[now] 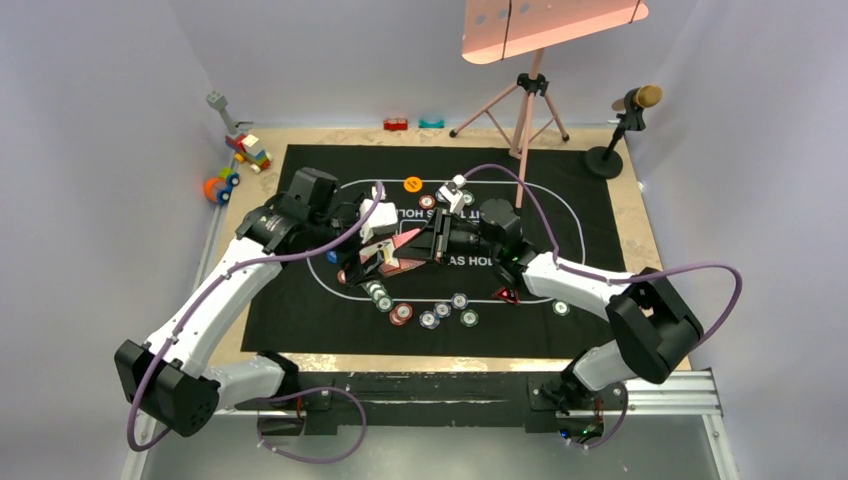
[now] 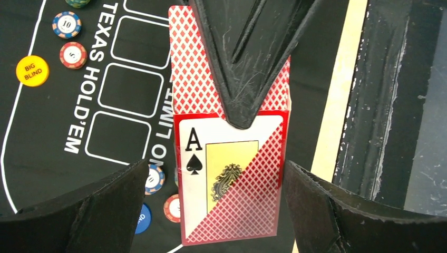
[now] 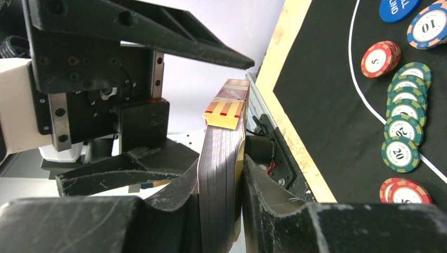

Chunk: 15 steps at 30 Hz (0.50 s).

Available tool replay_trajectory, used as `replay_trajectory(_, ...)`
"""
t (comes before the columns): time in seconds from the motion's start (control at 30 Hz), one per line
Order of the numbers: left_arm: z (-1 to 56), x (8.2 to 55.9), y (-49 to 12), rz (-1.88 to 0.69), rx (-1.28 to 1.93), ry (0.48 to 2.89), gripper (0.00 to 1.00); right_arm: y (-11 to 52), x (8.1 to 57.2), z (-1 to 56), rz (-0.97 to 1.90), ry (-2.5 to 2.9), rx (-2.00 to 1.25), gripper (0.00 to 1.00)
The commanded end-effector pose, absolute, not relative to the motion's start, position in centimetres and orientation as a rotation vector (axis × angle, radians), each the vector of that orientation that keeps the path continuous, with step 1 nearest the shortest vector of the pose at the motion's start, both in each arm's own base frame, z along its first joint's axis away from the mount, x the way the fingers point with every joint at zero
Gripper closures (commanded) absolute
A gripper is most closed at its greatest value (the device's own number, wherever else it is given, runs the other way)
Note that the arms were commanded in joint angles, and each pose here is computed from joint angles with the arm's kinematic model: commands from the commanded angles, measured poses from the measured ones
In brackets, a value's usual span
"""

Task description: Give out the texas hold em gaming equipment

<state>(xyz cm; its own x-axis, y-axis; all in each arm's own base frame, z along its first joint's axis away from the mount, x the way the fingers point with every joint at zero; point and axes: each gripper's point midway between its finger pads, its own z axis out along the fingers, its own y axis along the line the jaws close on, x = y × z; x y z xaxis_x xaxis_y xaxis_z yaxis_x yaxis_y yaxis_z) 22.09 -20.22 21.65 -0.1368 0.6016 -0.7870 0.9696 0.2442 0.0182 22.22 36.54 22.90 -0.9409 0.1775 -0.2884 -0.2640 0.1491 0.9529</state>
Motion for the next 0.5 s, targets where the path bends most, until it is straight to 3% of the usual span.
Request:
replay_trajectory(0.0,23.8,23.9,-20.3,-0.601,1.443,1.734,0.0,36.8,21.6,28.4,1.946,1.915,-0.196,0.73)
replay_trajectory(0.3,21.2,20.5,-20.1,-0.723,1.574,1.715,0.0,37.0,21.9,29.0,1.98,1.907,-0.167,0.73)
replay_trajectory(0.47,21.1,21.0,-19.9,-0.683,1.577,1.71,0.0,37.2,22.3,29.2,1.991,1.921,-0.121,0.74)
